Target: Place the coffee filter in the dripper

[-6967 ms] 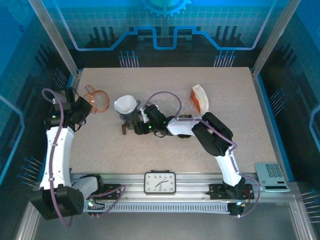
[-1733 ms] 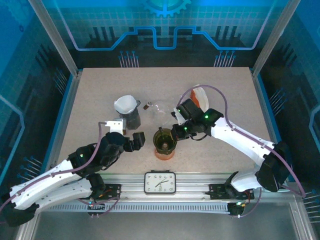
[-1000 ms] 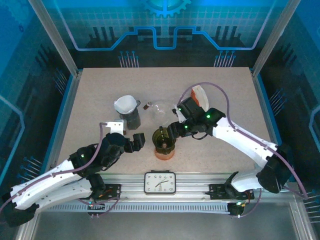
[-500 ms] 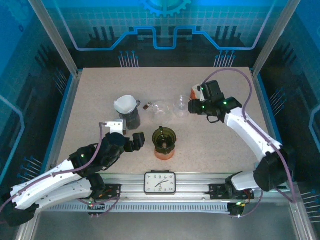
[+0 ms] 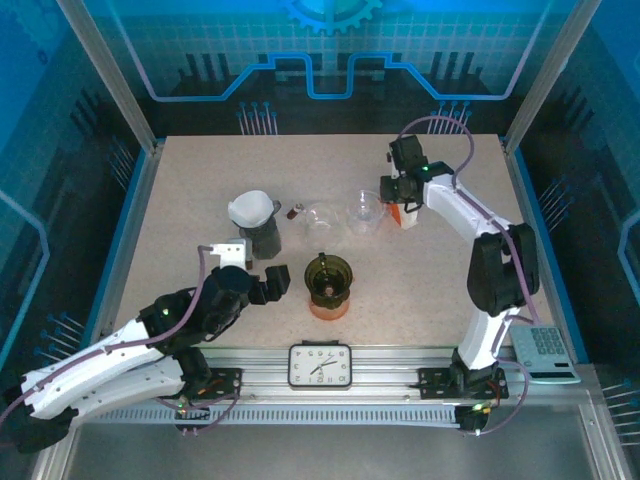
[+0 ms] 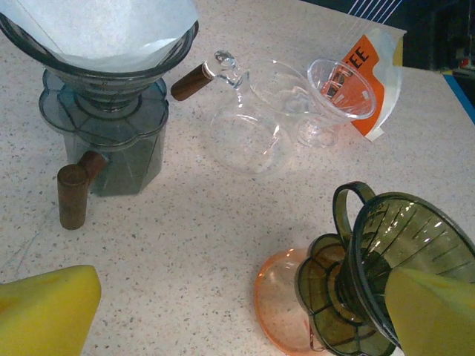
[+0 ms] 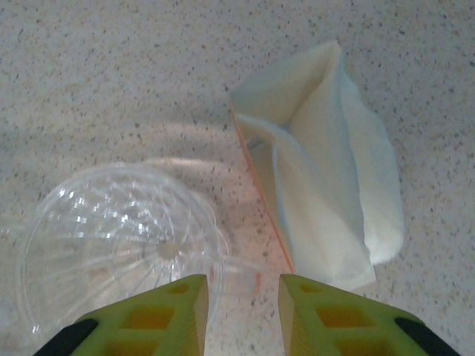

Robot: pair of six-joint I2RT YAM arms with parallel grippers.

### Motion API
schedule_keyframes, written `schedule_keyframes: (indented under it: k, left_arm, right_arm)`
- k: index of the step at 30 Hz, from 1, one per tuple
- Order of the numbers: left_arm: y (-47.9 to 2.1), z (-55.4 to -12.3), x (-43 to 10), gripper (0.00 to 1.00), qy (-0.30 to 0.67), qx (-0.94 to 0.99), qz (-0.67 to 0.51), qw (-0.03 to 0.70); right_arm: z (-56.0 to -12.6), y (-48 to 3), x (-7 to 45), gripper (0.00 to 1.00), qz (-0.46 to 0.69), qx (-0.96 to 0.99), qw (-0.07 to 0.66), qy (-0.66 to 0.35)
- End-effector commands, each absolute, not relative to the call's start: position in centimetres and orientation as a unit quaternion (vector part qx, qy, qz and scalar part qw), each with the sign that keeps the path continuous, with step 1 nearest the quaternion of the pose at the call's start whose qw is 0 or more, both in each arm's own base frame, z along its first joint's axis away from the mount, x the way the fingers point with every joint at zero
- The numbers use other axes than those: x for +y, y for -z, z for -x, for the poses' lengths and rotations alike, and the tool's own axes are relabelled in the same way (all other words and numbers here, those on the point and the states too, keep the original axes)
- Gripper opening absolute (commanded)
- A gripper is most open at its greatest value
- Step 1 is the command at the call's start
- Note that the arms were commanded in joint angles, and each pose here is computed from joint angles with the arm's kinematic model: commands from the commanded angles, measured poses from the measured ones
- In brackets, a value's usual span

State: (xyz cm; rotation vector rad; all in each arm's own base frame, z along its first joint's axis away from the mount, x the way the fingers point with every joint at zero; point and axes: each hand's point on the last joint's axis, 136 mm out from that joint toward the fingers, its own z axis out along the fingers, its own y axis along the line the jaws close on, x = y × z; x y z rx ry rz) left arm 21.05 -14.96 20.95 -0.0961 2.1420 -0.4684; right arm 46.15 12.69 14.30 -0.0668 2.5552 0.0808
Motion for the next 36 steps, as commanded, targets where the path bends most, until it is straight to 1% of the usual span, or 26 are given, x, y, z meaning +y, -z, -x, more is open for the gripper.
schedule_keyframes:
  k: [1,6,22,25,32,36]
  left_arm:
    - [-20.6,-21.4,-14.6,0.99,0.181,0.867,0.049,0.462]
    - [-20.5,-21.5,-14.6,0.99,0.175,0.867,0.046,0.464]
    - [-20.4,-21.9,-14.9,0.99,0.171,0.868,0.043,0.464]
    - [-20.5,-22.0,-14.9,0.99,0.171,0.868,0.043,0.464]
    - [-20.4,-22.0,-15.0,0.99,0.173,0.869,0.043,0.461]
    - [-20.3,-22.0,-15.0,0.99,0.172,0.87,0.043,0.461]
  right_arm:
    - [-47.1,-13.8,11.6,0.3,0.029,0.96,0.278,0.0]
    - [-47.9,-13.2,11.0,0.27,0.03,0.962,0.272,0.02]
    - [-49.1,-11.8,10.5,0.23,0.036,0.965,0.258,0.038]
    - [-49.2,-11.9,10.5,0.2,0.038,0.964,0.261,0.039]
    - [-49.2,-12.3,10.3,0.09,0.037,0.963,0.265,0.043]
    - [-49.1,-12.9,10.4,0.08,0.035,0.96,0.274,0.039]
